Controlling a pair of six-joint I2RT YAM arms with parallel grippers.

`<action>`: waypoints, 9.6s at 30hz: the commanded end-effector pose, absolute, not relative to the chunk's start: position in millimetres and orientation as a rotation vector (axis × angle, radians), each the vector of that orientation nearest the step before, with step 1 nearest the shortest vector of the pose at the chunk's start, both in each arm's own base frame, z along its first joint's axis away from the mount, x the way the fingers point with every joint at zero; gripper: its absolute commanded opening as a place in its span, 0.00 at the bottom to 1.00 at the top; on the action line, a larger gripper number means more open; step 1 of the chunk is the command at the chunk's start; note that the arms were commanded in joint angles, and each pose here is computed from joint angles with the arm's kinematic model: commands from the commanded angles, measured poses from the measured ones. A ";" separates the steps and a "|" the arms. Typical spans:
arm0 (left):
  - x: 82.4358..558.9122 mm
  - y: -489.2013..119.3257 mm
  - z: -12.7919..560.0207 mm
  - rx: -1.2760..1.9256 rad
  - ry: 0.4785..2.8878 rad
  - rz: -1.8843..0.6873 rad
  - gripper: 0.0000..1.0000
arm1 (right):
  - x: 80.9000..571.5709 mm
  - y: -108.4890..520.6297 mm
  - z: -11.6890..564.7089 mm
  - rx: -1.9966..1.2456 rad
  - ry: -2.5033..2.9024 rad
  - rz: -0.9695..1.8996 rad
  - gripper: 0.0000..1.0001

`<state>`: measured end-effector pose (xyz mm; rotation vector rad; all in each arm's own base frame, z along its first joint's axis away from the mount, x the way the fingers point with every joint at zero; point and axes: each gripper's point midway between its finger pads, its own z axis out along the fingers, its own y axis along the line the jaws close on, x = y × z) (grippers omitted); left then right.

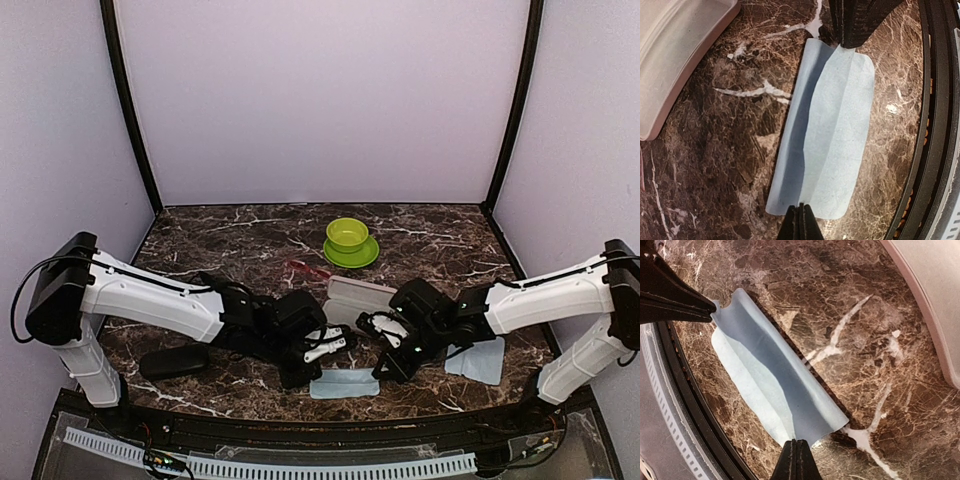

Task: Organize the sunglasses
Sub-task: Fold the glasses cleaning cloth at the corner of the board, then pick up the folded cleaning cloth from the corner of the board, then place the folded cleaning cloth in the sunglasses case.

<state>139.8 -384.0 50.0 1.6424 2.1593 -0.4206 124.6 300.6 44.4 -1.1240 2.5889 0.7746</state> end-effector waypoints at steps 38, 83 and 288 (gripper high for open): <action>132.7 -378.8 56.1 1.622 2.198 -0.498 0.00 | 143.3 302.2 56.7 -1.016 2.549 0.834 0.00; 105.6 -382.0 44.6 1.653 2.217 -0.619 0.22 | 110.7 302.0 44.3 -1.084 2.587 0.904 0.21; 318.2 -423.0 61.1 1.201 2.308 -0.808 0.00 | 289.2 269.4 55.9 -0.719 2.529 0.434 0.00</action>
